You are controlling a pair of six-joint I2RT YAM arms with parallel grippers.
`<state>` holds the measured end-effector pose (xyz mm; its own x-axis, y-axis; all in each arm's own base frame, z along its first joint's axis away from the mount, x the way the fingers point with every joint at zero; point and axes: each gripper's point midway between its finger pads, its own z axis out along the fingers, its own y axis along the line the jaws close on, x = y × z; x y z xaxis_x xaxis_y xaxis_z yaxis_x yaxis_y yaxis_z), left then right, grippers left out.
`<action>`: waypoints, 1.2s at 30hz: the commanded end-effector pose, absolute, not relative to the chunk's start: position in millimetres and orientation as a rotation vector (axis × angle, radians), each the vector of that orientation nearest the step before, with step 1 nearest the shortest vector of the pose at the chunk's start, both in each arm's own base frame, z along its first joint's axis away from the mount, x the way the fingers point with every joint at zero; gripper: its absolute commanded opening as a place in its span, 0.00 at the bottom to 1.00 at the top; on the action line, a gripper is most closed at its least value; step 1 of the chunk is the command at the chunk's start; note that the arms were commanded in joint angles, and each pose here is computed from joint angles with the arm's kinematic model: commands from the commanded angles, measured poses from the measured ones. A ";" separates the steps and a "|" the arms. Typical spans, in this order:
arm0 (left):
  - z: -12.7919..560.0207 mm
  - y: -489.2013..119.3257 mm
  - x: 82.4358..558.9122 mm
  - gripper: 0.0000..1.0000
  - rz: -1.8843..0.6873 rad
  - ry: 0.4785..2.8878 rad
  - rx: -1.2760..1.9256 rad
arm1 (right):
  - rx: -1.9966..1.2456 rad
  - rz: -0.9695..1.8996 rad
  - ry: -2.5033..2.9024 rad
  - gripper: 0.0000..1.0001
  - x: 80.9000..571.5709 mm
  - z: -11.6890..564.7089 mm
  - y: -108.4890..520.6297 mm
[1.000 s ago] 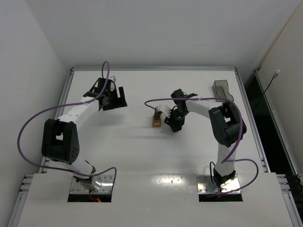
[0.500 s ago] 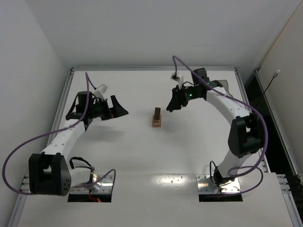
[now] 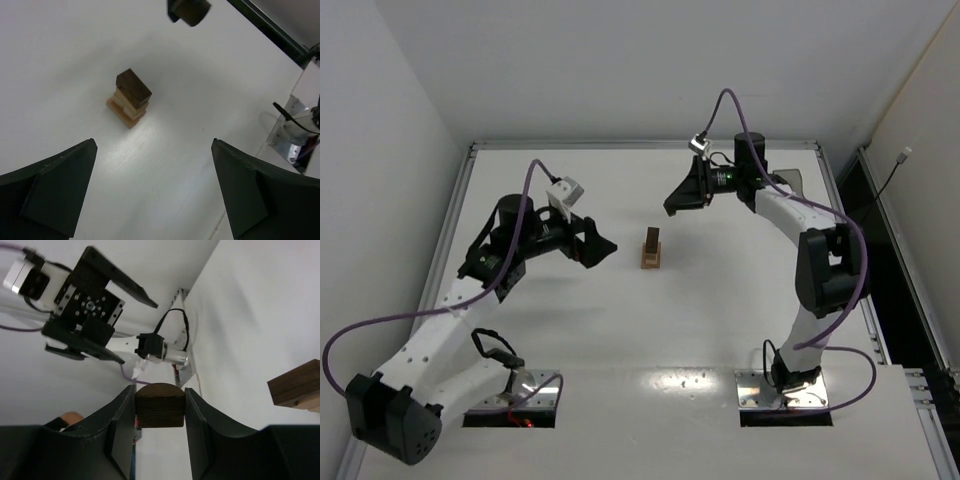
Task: Build the wood block tower
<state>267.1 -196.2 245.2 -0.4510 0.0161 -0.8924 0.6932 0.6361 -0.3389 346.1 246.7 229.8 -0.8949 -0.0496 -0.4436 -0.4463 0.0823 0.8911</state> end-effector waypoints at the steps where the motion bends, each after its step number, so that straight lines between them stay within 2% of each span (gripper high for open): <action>1: 286.7 -190.0 275.9 0.98 -0.606 1.664 0.614 | -0.579 1.991 2.006 0.00 342.4 264.7 253.0; 3: 293.1 -199.2 268.4 0.96 -0.562 1.609 0.661 | -0.555 2.008 2.020 0.00 345.1 267.1 253.8; 7: 293.3 -206.6 262.5 0.85 -0.437 1.546 0.726 | -0.600 2.038 2.019 0.00 340.7 276.0 261.1; 8: 289.0 -211.9 259.9 0.72 -0.411 1.533 0.743 | -0.647 2.053 2.005 0.00 336.0 283.9 264.5; 11: 280.7 -214.3 253.0 0.58 -0.325 1.476 0.816 | -0.741 2.090 1.986 0.00 326.1 296.8 274.6; 17: 299.6 -232.0 238.2 0.57 -0.328 1.315 0.811 | -0.865 2.160 1.975 0.00 304.4 307.7 290.3; 25: 335.3 -238.5 229.0 0.68 -0.297 1.134 0.737 | -0.891 2.201 1.977 0.00 298.0 310.5 290.7; 36: 343.8 -247.6 224.9 0.64 -0.335 1.088 0.738 | -0.967 2.209 1.951 0.00 279.3 322.5 301.4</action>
